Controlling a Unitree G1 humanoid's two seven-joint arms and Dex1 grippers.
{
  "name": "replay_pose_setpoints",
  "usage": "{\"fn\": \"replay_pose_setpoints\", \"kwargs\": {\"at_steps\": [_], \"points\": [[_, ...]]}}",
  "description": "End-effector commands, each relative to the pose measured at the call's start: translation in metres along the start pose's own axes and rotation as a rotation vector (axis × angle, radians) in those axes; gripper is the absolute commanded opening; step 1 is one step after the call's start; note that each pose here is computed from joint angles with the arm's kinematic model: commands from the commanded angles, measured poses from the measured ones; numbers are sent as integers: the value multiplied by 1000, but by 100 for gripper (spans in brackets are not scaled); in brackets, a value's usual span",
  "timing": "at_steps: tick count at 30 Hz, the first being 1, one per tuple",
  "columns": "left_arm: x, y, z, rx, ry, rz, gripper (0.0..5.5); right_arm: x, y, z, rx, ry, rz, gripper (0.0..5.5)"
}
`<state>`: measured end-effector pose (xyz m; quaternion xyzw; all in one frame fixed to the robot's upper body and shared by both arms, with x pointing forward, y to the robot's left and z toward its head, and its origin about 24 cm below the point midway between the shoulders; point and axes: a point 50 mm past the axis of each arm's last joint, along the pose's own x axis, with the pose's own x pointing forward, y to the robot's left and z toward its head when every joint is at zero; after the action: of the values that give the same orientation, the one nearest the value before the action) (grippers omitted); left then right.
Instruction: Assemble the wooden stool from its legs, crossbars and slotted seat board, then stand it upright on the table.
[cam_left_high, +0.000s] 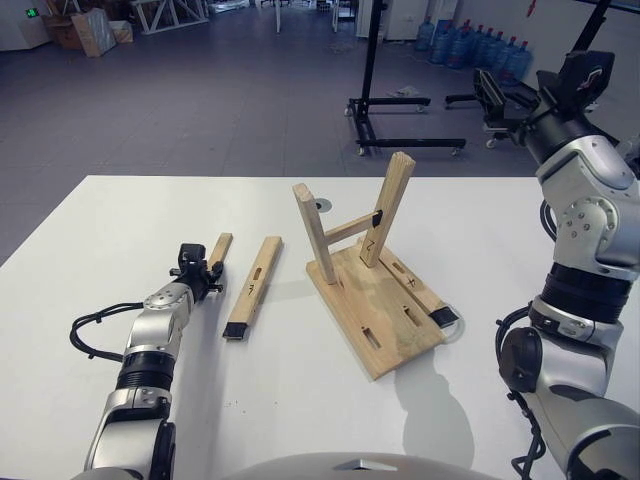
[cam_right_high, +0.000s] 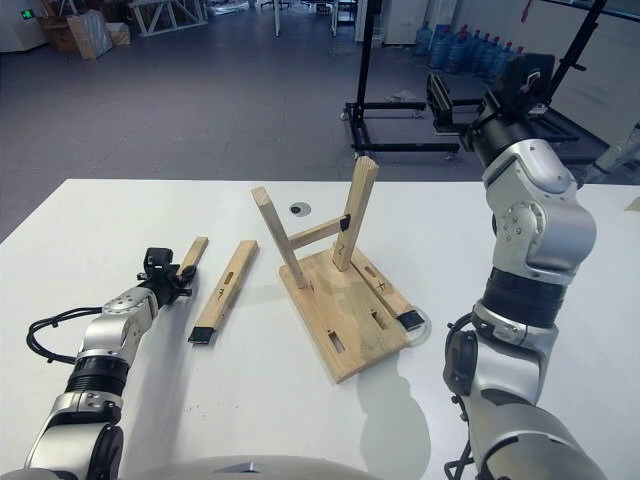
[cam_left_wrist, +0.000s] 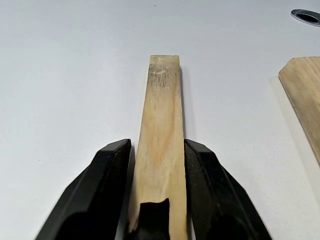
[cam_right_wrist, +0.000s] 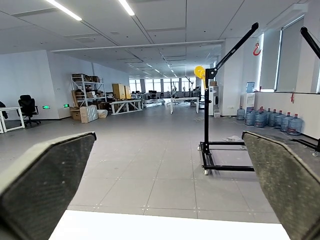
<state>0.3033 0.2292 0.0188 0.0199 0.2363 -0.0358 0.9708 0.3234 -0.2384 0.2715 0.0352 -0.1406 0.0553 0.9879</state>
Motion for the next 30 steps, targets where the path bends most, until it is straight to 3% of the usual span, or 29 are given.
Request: {"fn": "replay_pose_setpoints", "kwargs": {"at_steps": [1, 6, 12, 15, 18, 20, 24, 27, 30], "points": [[1, -7, -17, -1, 89, -19, 128, -1, -1, -4, 6, 9, -7, 540], [0, -2, 11, 39, -9, -16, 128, -2, -2, -6, 13, 9, -12, 540], [-11, 18, 86, 131, -263, 51, 128, 0, -12, 0, 35, -21, -44, 540], [-46, 29, 178, 264, -673, 123, 128, 5, -31, 18, 90, -77, -91, 540], [-79, 5, 231, 435, -981, 20, 128, 13, -36, 50, 329, -136, -22, 540], [-91, -18, 247, 477, -1107, -103, 128, 23, -15, 67, 510, -104, 159, 540], [-91, -60, 255, 397, -1185, -342, 128, 32, 81, 76, 815, 63, 684, 540], [-87, -73, 250, 369, -1173, -415, 128, 28, 118, 61, 912, 159, 805, 540], [-90, -81, 248, 299, -1171, -484, 128, 27, 133, 45, 981, 215, 812, 540]]}}
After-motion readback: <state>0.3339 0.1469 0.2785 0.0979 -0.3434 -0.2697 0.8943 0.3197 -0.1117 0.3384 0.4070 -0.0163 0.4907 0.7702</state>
